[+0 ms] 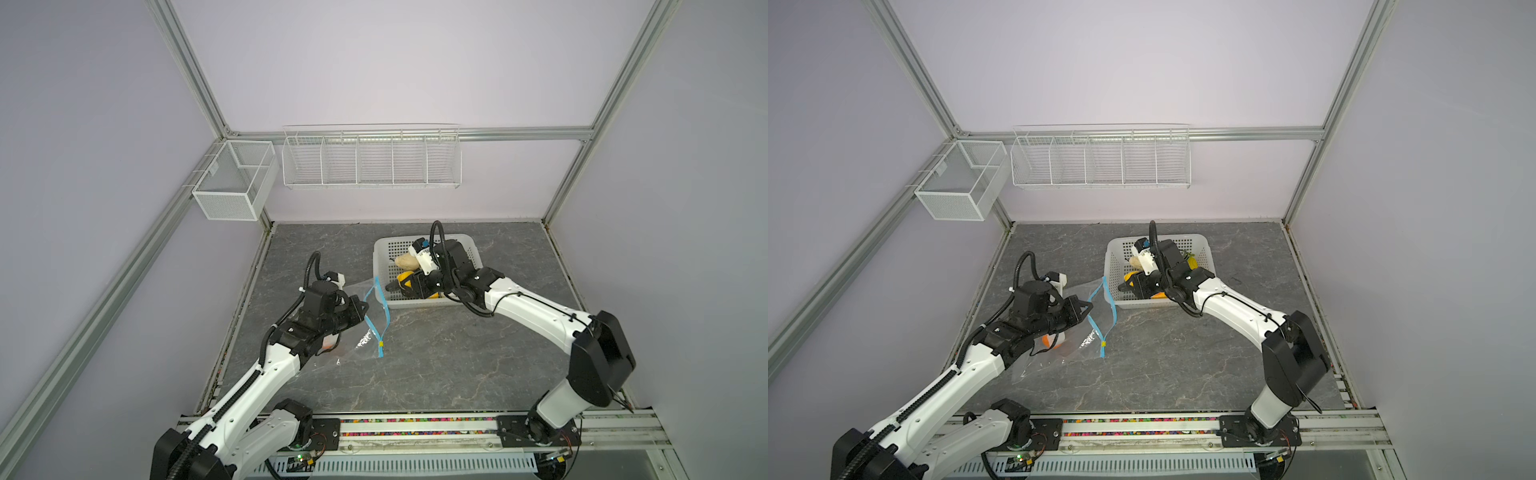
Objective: Place the food in the zip-top bag and seal the zipper
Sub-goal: 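Carry the yellow lemon with the right gripper toward the open bag, then release the lemon into the bag by opening the right gripper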
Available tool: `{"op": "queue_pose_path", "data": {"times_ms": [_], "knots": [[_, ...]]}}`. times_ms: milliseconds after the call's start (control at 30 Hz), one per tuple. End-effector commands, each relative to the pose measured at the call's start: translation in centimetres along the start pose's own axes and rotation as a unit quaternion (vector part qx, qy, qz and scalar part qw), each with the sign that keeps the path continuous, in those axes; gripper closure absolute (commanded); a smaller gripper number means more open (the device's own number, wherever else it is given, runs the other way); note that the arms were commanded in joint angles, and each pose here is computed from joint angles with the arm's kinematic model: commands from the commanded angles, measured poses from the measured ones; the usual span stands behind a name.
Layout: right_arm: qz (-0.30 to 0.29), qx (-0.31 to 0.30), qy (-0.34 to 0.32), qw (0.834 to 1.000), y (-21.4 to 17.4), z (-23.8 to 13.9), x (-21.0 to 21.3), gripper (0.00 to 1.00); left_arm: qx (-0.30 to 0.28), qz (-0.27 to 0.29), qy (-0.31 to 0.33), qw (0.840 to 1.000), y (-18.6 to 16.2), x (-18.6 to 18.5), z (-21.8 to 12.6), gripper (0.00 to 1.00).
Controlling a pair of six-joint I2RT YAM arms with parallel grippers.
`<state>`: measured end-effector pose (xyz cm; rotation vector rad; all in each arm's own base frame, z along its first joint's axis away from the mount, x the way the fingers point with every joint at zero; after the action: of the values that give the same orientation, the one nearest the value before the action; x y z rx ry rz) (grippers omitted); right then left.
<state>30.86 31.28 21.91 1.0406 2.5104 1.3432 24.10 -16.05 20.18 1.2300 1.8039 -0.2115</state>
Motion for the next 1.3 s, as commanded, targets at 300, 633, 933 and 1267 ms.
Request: {"op": "queue_pose_path", "data": {"times_ms": [300,633,933,1267], "knots": [[-0.035,0.015,0.115,0.993,-0.9,2.4,6.8,0.53,-0.016,-0.007,-0.043,0.999,1.0,-2.3,-0.9,1.0],[-0.04,0.031,0.132,0.99,-1.7,3.8,7.4,0.5,-0.016,-0.007,-0.049,0.999,1.0,-2.5,-1.2,1.0],[-0.041,0.036,0.131,0.99,-1.9,4.2,7.4,0.41,-0.019,-0.008,-0.052,0.998,0.9,-2.4,-1.4,1.0],[-0.042,0.037,0.127,0.99,-1.8,4.1,7.4,0.33,-0.019,-0.011,-0.055,0.998,0.7,-2.2,-1.4,1.0]]}}
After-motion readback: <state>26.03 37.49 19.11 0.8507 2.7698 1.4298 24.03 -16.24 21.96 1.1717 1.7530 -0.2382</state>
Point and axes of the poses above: each gripper's point midway between its finger pads, its own z axis out along the fingers, its own x axis along the line the jaws close on, y = z × x, the point moved 4 cm from there along -z, back along the fingers, and after that the axes turned 10 degrees about -z, right-handed, at the moved point
